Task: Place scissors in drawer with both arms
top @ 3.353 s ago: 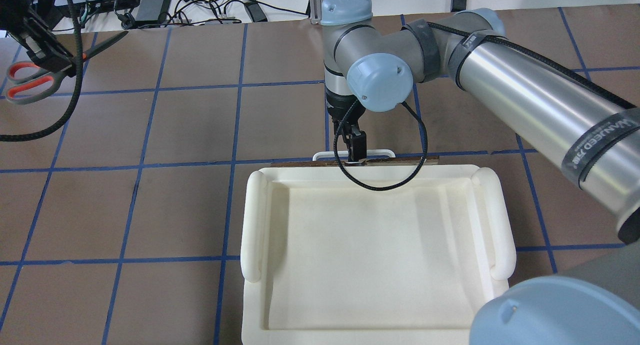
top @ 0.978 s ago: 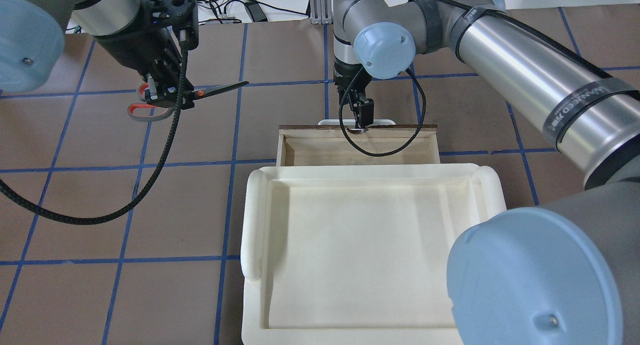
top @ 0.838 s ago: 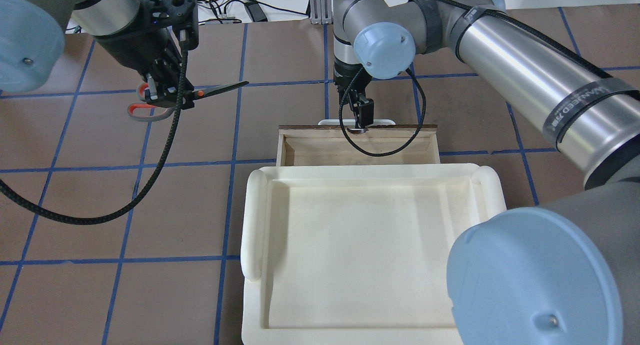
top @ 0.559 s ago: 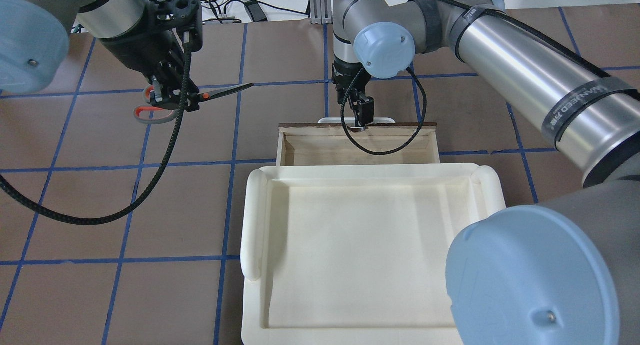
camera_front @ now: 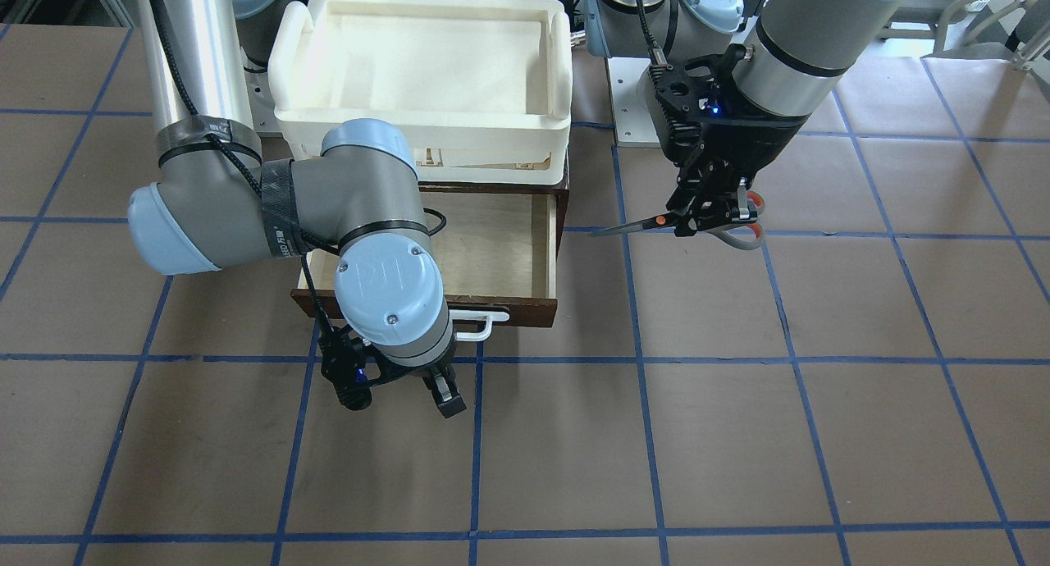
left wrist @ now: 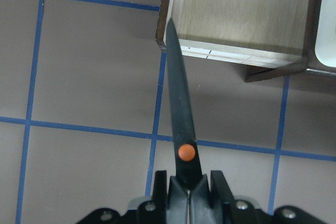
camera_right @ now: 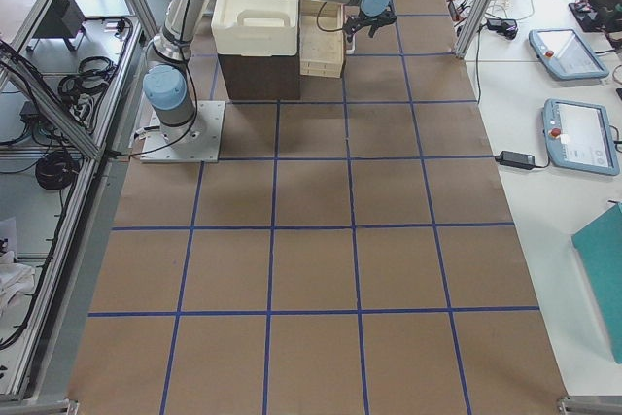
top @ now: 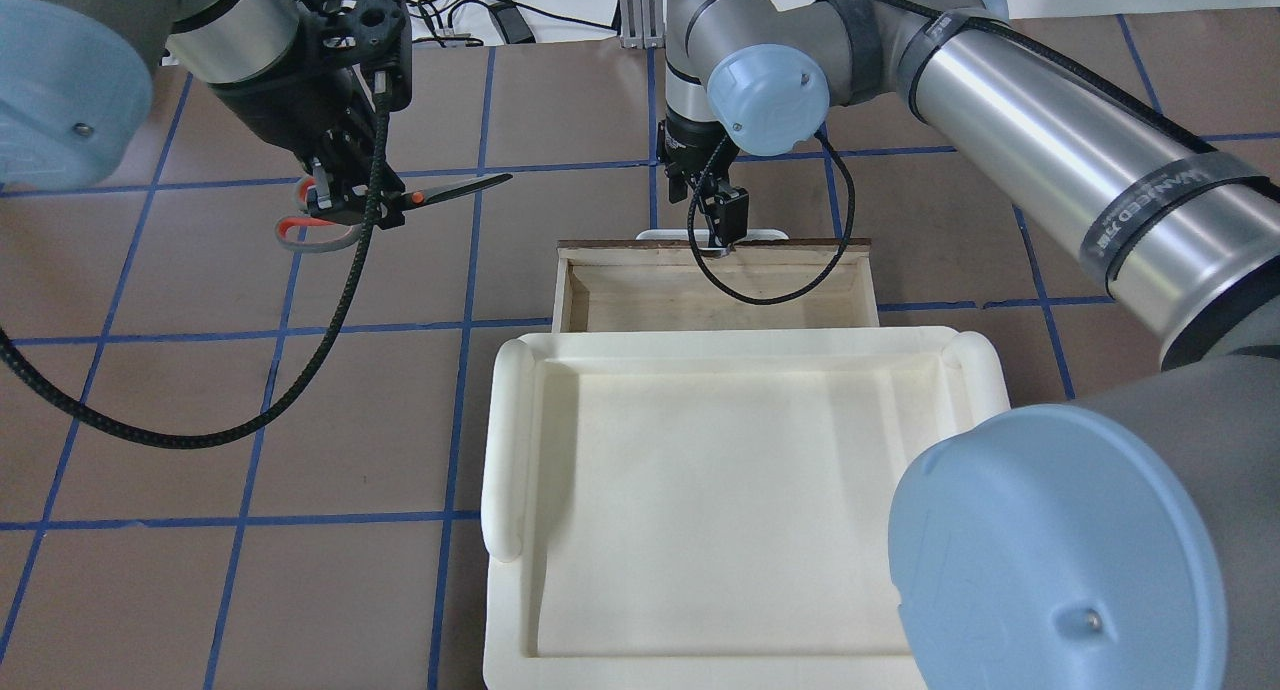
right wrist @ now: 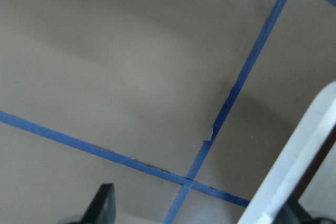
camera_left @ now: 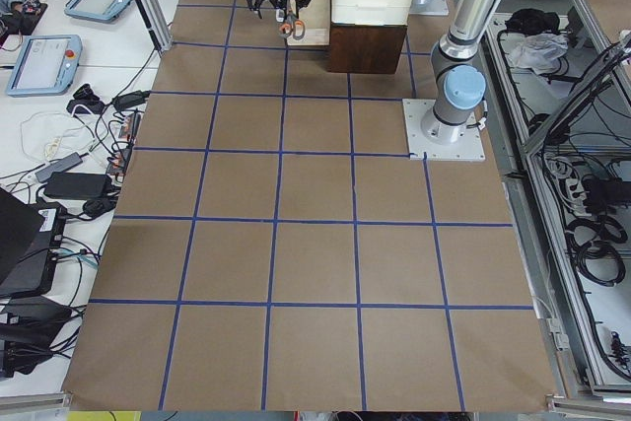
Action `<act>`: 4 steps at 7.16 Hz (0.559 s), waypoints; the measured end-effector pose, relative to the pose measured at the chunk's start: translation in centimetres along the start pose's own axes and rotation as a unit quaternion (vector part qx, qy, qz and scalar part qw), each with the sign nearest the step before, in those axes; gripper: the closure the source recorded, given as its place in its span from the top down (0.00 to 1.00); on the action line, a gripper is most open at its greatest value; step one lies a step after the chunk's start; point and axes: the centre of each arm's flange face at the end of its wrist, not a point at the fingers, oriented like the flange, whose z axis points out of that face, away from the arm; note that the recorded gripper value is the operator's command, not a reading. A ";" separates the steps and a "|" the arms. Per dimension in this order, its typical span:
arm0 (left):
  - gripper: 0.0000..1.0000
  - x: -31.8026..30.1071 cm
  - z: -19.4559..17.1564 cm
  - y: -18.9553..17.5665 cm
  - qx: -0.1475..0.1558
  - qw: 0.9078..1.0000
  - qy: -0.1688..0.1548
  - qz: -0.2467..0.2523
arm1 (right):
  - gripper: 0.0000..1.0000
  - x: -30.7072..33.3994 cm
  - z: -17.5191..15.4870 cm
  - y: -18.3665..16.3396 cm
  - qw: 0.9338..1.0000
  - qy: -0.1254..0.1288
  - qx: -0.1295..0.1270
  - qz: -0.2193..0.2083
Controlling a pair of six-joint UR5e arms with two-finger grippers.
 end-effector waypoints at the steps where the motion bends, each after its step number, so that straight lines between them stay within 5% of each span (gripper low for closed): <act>1: 0.00 0.4 0.5 -1.2 -0.001 1.000 0.004 0.009 | 1.00 -0.3 0.1 -0.1 1.000 -0.001 0.000 -0.003; 4: 0.00 1.5 2.1 -6.3 0.000 0.999 0.002 0.041 | 1.00 -0.1 -0.8 -0.1 1.000 -0.006 0.003 -0.005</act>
